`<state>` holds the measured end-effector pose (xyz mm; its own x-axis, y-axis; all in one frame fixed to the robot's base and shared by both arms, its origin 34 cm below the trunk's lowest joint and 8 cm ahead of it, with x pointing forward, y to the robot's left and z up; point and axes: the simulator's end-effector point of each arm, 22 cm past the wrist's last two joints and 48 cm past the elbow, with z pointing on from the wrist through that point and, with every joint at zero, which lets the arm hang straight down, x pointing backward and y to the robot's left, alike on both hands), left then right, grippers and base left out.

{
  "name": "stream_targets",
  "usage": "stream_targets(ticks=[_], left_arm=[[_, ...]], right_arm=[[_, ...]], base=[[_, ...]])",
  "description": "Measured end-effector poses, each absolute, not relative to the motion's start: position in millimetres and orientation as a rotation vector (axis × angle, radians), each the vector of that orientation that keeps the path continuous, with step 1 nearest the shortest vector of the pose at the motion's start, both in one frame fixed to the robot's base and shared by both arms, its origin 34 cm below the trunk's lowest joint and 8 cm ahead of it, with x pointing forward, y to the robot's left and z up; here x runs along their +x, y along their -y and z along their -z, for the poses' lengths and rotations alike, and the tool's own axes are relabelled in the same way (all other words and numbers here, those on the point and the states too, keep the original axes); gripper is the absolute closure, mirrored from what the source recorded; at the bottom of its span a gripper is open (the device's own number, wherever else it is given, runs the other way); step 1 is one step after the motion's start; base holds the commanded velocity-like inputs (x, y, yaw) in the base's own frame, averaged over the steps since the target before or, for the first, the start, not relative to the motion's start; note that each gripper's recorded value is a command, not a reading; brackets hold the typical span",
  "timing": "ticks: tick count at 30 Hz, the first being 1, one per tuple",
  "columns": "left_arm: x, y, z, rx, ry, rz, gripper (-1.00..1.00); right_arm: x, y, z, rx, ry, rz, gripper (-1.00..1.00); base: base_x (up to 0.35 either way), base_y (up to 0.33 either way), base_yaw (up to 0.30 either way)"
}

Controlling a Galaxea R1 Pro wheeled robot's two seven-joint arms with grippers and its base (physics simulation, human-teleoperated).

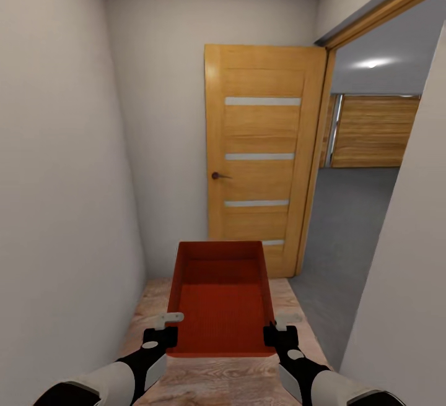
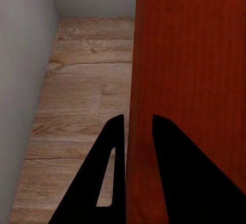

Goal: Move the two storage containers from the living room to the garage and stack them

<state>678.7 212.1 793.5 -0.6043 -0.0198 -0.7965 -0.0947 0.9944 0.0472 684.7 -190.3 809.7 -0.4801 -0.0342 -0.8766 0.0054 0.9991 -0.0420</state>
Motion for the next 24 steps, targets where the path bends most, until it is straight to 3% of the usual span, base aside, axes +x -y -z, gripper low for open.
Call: stream_targets(ticks=[10,24], left_arm=[[678.8,-211.4,-795.0,-0.083,-2.217,-0.103,1.0],[679.3,-211.4,-797.9,-0.083,-2.212,-0.103,1.0]], right_arm=[[685.1,191.0,-811.3,-0.021,-2.069,0.048,1.0],[685.5,191.0,-814.2,-0.02,-2.064,0.048,1.0]], base=[[0.025,0.005,-0.28],[0.29,0.156,-0.281]])
